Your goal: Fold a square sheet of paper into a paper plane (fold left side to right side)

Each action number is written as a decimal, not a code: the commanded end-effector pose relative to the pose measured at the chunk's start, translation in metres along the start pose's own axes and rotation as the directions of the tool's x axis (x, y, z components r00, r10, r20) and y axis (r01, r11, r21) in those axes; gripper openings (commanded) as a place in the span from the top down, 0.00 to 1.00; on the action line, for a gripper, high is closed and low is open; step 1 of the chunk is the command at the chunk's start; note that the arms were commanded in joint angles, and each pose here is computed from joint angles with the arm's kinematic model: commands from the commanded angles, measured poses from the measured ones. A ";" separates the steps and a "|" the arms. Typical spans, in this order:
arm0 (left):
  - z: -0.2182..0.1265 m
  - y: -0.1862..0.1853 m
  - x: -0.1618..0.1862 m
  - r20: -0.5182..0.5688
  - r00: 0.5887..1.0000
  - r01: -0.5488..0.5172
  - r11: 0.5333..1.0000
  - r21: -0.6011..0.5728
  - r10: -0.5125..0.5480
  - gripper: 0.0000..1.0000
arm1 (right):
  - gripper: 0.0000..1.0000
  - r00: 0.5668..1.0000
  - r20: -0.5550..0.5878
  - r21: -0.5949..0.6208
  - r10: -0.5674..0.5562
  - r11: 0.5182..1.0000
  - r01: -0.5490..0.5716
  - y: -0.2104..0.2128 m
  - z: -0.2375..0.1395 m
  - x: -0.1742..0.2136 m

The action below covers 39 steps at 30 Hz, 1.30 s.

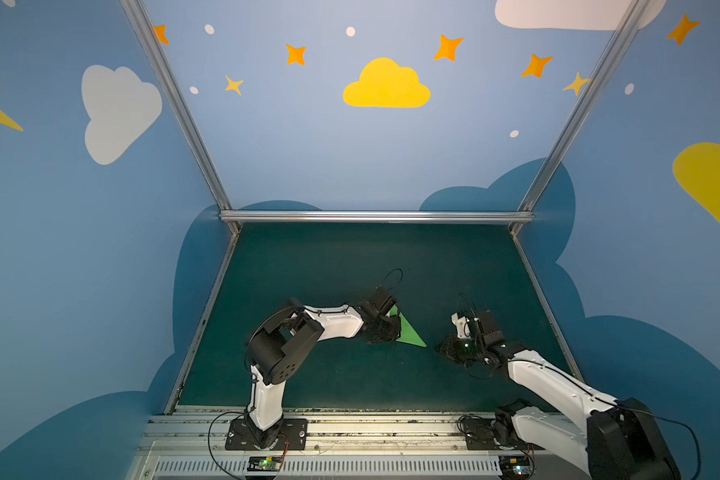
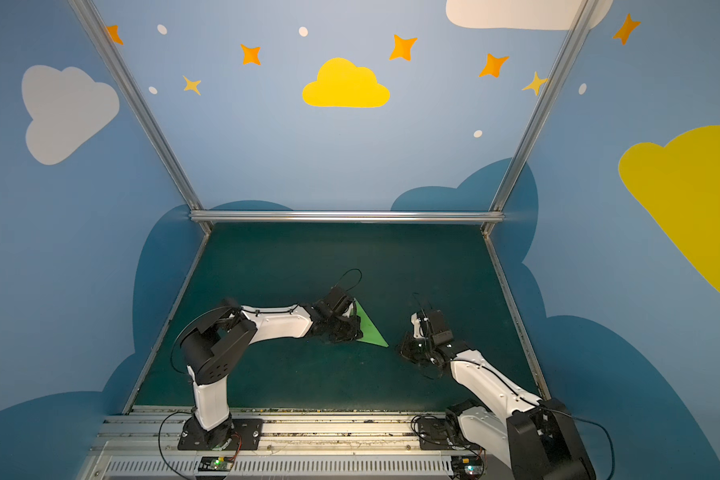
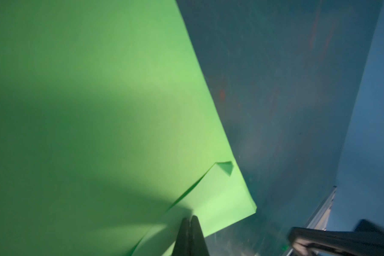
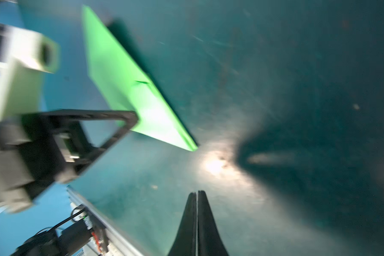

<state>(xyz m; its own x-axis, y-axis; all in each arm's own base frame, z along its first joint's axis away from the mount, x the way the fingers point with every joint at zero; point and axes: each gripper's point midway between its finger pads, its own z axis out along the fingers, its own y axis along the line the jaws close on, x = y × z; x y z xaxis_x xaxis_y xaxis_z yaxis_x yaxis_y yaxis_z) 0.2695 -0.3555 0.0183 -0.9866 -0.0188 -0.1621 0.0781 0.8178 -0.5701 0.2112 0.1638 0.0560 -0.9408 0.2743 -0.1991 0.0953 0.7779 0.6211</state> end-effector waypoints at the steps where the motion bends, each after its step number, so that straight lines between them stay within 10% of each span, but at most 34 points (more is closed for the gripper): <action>1: -0.008 0.034 0.034 -0.101 0.995 -0.034 0.990 -0.135 0.020 0.96 | 1.00 0.998 -0.041 -0.051 -0.045 0.998 0.042 0.020 -0.001 -0.005; 5: -0.030 0.017 0.024 -0.065 0.996 -0.061 0.992 -0.110 0.054 0.95 | 1.00 0.995 -0.071 -0.081 -0.074 0.994 0.068 0.034 0.013 -0.011; 15: -0.064 0.001 0.003 0.081 0.994 0.071 0.997 -0.007 -0.070 0.50 | 1.00 0.990 -0.098 -0.082 -0.103 0.992 0.095 0.044 0.033 -0.014; 39: -0.035 0.016 -0.004 0.157 0.958 0.230 0.969 0.085 -0.241 0.52 | 1.00 0.990 -0.095 -0.083 -0.101 0.992 0.093 0.046 0.035 -0.017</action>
<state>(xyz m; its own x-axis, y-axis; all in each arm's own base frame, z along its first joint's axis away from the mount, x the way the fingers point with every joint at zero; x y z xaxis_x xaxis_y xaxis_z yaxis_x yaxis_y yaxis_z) 0.2665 -0.3216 0.0443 -0.9465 -0.2870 -0.1477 -0.1236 0.7450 -0.6556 0.2364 0.2086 0.0520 -0.9751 0.1470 -0.1663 0.0040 0.7607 0.6491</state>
